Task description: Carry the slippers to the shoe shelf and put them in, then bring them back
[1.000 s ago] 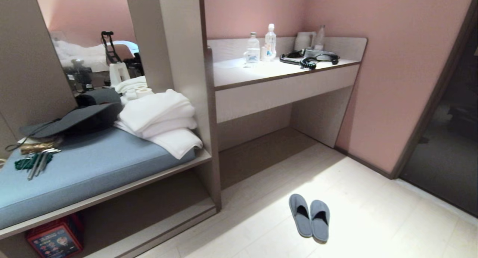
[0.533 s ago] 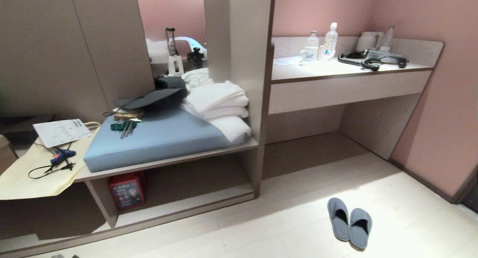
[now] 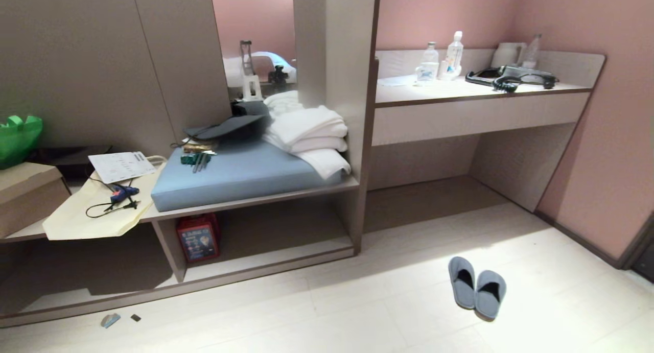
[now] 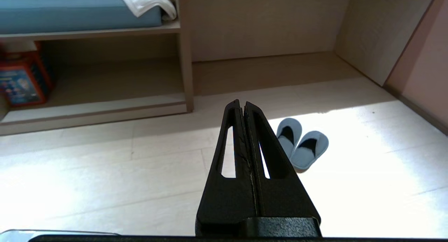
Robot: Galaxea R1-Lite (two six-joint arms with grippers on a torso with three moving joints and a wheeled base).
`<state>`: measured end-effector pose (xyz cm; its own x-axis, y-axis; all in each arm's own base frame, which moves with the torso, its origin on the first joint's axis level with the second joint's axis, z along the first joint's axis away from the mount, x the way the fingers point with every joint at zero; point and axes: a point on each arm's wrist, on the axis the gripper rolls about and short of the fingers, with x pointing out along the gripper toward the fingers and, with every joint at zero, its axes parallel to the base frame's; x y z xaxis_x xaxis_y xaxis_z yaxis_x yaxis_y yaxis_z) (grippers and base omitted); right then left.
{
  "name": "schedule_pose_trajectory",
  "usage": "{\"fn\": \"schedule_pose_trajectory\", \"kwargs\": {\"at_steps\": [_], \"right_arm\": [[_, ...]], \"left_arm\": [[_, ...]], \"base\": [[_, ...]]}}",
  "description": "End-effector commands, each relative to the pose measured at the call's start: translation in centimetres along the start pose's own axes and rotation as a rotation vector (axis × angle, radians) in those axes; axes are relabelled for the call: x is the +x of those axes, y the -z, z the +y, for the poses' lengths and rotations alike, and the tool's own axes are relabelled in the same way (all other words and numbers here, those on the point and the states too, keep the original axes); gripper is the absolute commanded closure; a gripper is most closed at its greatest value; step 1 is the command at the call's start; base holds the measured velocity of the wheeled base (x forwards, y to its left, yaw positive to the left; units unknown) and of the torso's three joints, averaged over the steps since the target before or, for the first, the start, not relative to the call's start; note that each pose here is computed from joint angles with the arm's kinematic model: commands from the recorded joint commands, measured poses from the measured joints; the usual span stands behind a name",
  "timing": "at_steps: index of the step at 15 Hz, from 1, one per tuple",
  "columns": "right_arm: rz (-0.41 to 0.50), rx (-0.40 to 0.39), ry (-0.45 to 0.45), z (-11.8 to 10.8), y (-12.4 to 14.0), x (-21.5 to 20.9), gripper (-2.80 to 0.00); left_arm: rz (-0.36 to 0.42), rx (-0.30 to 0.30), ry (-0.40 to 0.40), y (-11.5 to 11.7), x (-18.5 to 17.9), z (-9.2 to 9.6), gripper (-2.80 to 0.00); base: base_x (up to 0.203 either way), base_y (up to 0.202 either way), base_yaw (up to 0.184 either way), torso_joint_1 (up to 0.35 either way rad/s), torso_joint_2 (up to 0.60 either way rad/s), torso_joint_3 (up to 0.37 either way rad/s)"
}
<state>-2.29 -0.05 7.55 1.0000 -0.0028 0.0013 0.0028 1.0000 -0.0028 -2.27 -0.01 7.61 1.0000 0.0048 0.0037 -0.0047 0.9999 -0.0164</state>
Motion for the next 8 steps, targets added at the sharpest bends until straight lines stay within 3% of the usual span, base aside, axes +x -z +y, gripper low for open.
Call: {"fn": "schedule_pose_trajectory", "kwargs": {"at_steps": [1,8], "right_arm": [[0.001,-0.003,0.0,0.0,0.0,0.01,0.0],[0.0,0.0,0.0,0.0,-0.02,0.01,0.0]], "left_arm": [[-0.001,0.0,-0.001,-0.01,0.0,0.0,0.0],[-0.001,0.0,0.0,-0.01,0.0,0.0,0.0]], "base": [[-0.194,0.0,0.0,0.002,0.0,0.002],[-0.196,0.0,0.002,0.003,0.0,0.003]]}}
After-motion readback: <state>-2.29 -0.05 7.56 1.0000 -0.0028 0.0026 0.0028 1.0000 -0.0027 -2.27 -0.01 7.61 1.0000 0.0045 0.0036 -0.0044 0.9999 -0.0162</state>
